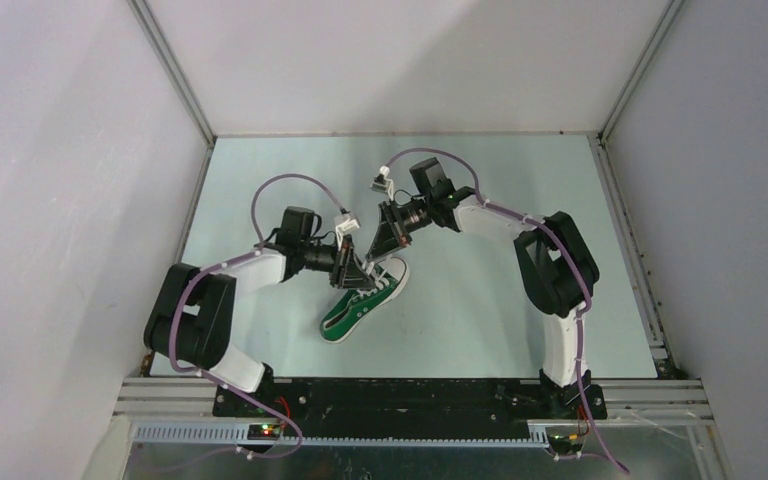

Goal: Tie the shoes
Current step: Wrap the shoelace around the shoelace.

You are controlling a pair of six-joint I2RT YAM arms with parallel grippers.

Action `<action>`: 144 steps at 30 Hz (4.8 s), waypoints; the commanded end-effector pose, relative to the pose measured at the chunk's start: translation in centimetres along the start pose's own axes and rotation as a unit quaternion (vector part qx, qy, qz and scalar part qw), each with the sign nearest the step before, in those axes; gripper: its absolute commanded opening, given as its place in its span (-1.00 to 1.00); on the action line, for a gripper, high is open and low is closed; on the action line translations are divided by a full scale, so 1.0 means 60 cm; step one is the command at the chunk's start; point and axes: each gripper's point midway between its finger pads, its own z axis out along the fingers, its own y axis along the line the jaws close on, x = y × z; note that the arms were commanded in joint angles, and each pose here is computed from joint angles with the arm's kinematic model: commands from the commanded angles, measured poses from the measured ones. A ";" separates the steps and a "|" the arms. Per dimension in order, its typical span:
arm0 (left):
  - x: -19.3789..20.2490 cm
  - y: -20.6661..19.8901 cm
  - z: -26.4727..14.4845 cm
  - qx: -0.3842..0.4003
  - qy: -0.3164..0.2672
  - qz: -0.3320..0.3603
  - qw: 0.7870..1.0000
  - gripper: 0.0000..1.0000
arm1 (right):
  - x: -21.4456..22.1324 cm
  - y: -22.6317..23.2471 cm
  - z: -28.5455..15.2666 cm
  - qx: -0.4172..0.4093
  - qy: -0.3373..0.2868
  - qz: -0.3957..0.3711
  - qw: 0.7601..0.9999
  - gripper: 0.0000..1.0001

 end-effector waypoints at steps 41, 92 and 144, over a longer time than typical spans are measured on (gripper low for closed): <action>-0.009 0.025 -0.038 -0.074 -0.036 -0.080 0.993 -0.60 | -0.062 -0.019 -0.039 0.086 -0.058 -0.055 0.993 -1.00; 0.005 0.100 -0.026 -0.157 -0.059 -0.291 0.942 -1.00 | 0.032 -0.203 -0.087 0.266 -0.059 0.137 0.952 -0.08; -0.024 0.076 -0.026 -0.205 -0.052 -0.231 0.950 -1.00 | -0.184 -0.253 -0.142 0.564 -0.135 -0.048 0.813 -0.27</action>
